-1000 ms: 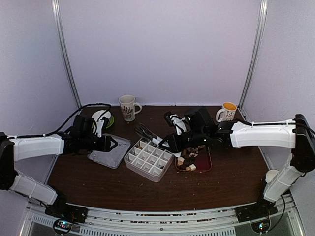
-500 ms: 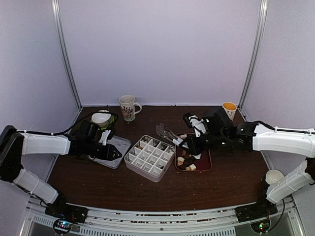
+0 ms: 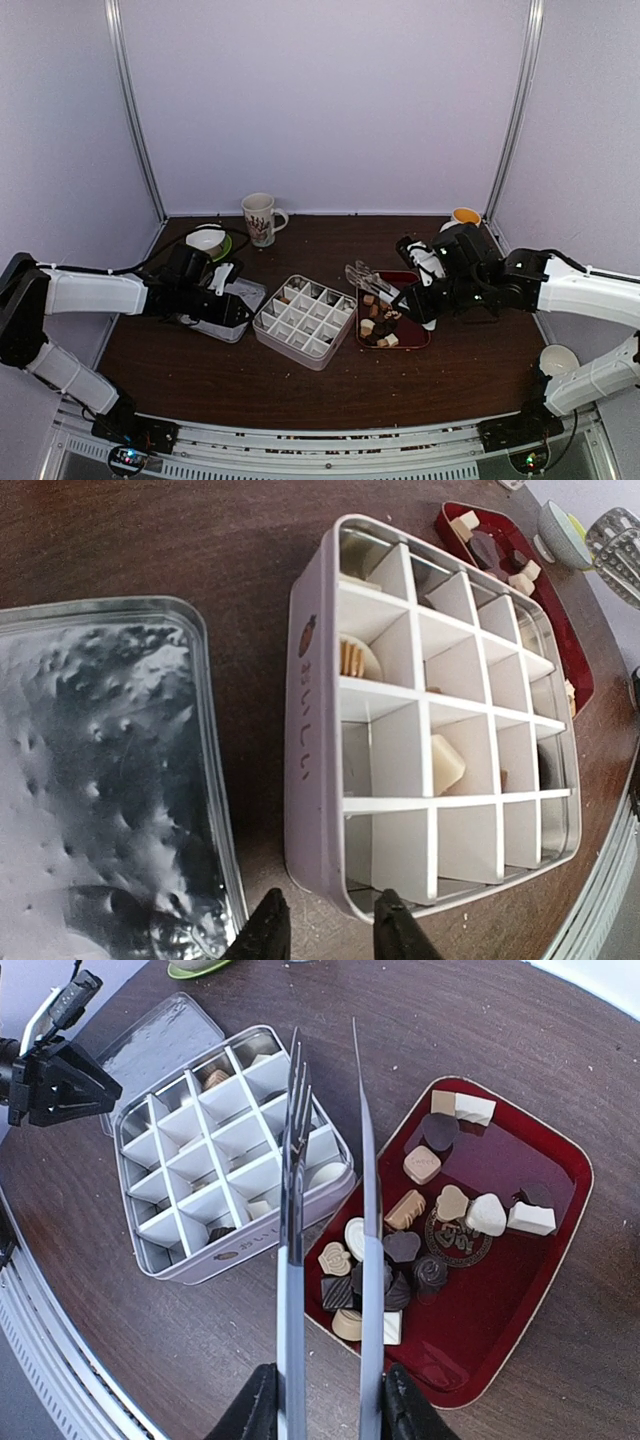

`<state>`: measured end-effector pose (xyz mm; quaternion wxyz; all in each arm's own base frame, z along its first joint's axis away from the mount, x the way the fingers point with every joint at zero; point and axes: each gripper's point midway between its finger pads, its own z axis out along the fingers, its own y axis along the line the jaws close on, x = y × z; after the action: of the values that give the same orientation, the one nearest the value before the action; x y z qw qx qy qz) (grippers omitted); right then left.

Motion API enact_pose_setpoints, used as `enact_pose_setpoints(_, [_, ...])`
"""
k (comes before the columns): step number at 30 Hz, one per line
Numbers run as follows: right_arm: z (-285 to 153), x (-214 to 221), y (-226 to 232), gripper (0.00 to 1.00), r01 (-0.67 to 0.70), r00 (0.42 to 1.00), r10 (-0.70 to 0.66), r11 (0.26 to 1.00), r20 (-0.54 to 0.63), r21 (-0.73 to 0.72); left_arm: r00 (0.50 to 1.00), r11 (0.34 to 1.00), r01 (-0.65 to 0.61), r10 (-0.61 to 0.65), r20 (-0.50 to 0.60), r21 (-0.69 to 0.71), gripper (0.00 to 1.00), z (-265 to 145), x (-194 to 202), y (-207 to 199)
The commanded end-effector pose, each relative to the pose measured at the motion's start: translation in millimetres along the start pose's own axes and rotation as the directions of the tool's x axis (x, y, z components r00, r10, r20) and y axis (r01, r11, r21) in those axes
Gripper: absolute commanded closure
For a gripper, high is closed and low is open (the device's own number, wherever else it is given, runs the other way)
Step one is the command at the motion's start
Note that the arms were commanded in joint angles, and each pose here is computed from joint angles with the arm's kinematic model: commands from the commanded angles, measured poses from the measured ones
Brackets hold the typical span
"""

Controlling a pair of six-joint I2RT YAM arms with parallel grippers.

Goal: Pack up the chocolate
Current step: Pick up the fake chocolate from the plate.

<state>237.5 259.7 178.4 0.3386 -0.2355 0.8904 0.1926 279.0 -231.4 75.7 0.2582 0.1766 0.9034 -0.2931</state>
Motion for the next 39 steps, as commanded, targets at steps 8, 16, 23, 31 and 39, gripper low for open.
enact_pose_setpoints(8, [-12.8,-2.3,-11.9,0.66,0.045,0.998,-0.042,0.997,-0.049,0.069,0.998,0.998,-0.059,0.060,0.017,-0.035,0.66,0.7,-7.0,-3.5])
enact_pose_setpoints(16, [-17.4,13.3,-34.9,0.64,0.058,0.986,-0.030,0.984,-0.163,0.171,0.992,0.993,-0.092,0.098,0.077,-0.079,0.65,-13.3,-20.0,-3.4])
enact_pose_setpoints(23, [-25.3,25.1,-61.2,0.64,0.014,0.976,0.039,0.971,-0.214,0.238,0.982,0.986,-0.132,0.144,0.120,-0.105,0.63,-21.9,-26.5,-8.9])
enact_pose_setpoints(31, [-23.2,34.9,-74.0,0.63,-0.046,0.954,0.113,0.970,-0.277,0.238,0.983,0.988,-0.122,0.134,0.124,-0.097,0.63,-18.4,-23.2,-8.4])
enact_pose_setpoints(39, [-19.8,39.9,-80.6,0.61,-0.070,0.946,0.150,0.960,-0.288,0.271,0.980,0.987,-0.132,0.144,0.134,-0.093,0.63,-18.1,-25.4,-9.2])
